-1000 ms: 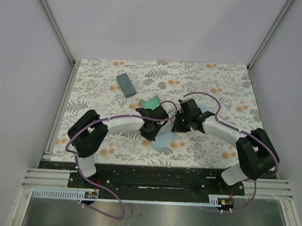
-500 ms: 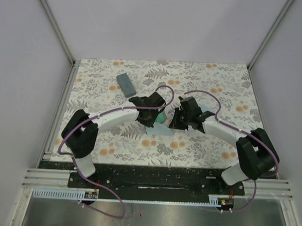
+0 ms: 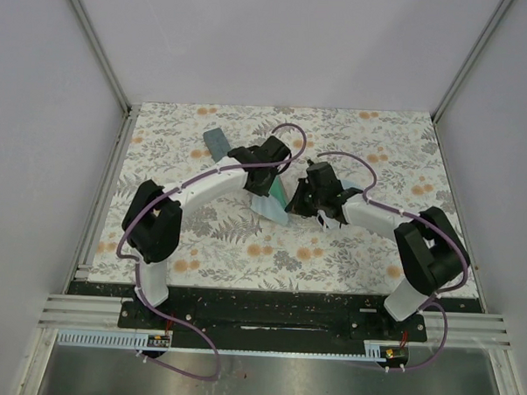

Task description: Organize the sunglasses

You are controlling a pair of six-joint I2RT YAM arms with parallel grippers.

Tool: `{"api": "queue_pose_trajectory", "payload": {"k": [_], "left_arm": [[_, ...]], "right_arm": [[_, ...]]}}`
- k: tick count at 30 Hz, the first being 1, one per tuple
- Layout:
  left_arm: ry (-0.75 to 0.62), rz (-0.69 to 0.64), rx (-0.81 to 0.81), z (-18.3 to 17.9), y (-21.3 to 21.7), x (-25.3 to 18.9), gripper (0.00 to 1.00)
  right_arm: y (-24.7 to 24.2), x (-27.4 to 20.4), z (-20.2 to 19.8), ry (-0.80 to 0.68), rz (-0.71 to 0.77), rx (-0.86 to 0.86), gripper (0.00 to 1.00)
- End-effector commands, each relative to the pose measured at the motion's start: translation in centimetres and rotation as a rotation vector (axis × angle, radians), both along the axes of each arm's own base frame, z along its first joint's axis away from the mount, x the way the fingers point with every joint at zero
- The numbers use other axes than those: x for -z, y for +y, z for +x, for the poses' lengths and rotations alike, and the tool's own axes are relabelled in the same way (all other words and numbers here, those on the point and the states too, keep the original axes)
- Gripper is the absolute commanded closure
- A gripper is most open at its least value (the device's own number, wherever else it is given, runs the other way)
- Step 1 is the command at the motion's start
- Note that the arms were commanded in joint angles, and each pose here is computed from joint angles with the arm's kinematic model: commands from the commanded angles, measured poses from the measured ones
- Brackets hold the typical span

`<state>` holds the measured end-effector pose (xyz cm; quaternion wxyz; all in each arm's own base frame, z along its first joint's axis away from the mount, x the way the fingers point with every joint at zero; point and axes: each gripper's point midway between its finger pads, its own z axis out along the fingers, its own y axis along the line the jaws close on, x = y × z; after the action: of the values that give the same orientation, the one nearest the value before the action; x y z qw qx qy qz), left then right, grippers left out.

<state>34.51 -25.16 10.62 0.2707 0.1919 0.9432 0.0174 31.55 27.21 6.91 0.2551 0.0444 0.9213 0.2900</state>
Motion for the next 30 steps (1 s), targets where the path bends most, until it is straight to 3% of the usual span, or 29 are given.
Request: {"api": "queue_pose_trajectory", "payload": {"k": [1, 8, 20, 30], "left_arm": [[-0.060, 0.057, 0.009, 2.5, 0.5, -1.0, 1.00], [-0.088, 0.141, 0.005, 4.3, 1.1, 0.0, 1.00], [-0.140, 0.054, 0.036, 7.4, -1.3, 0.2, 1.00], [-0.150, 0.082, 0.063, 9.4, -2.5, 1.4, 1.00]], "right_arm": [[2.4, -2.4, 2.1, -0.075, 0.058, 0.020, 1.00], [3.2, -2.4, 2.7, -0.082, 0.061, 0.052, 1.00], [2.2, -2.0, 3.7, -0.107, 0.002, 0.138, 1.00], [1.8, -1.3, 4.5, -0.110, -0.024, 0.175, 1.00]]}}
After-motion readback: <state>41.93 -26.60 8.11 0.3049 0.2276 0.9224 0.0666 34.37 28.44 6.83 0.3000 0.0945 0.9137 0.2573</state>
